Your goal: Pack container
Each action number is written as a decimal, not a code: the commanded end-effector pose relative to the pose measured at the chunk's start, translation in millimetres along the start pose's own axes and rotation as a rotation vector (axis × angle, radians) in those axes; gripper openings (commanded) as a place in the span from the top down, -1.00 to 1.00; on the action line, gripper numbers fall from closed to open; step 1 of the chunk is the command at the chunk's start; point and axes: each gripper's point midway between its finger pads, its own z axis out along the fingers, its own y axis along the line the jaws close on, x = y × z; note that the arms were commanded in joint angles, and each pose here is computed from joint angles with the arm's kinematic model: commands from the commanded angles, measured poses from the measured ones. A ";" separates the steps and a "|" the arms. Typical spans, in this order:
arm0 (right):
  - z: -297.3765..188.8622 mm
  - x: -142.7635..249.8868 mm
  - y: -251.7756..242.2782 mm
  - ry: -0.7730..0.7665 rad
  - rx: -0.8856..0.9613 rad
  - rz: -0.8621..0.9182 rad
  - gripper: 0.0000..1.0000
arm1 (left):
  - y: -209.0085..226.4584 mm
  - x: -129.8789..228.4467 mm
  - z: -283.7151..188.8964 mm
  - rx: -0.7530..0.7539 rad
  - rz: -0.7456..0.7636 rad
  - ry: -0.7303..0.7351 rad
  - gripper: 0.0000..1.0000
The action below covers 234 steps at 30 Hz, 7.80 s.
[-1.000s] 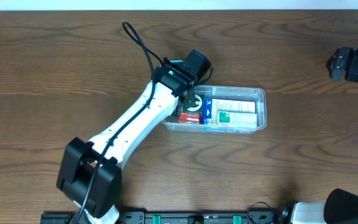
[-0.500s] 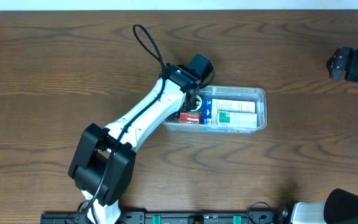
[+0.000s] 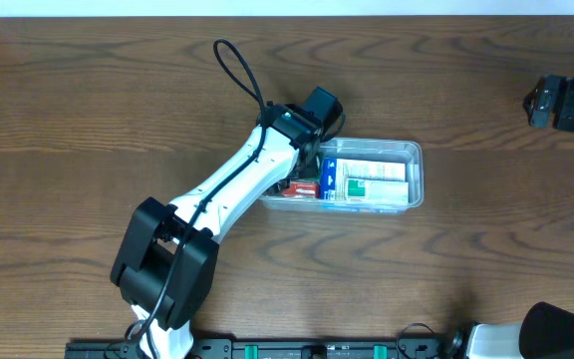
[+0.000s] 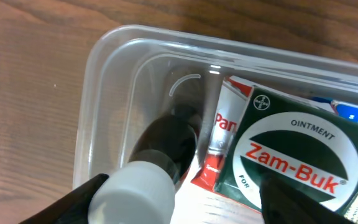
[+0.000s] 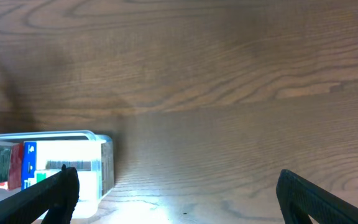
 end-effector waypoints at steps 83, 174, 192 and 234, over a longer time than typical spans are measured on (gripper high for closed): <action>0.6 -0.2 -2.7 0.002 0.002 0.021 -0.98 | 229.5 28.9 -107.2 0.335 -0.343 -1.242 -0.96; -32.0 -0.5 4.8 -0.080 0.012 0.002 -0.98 | 233.3 55.9 -46.2 0.274 -0.344 -1.126 -0.96; -176.3 67.1 122.6 -0.478 -0.208 -0.338 -0.98 | 233.3 55.9 -46.2 0.274 -0.344 -1.126 -0.96; 36.0 166.2 92.5 -0.996 -0.182 -0.285 -0.98 | 233.3 55.9 -46.2 0.274 -0.344 -1.126 -0.96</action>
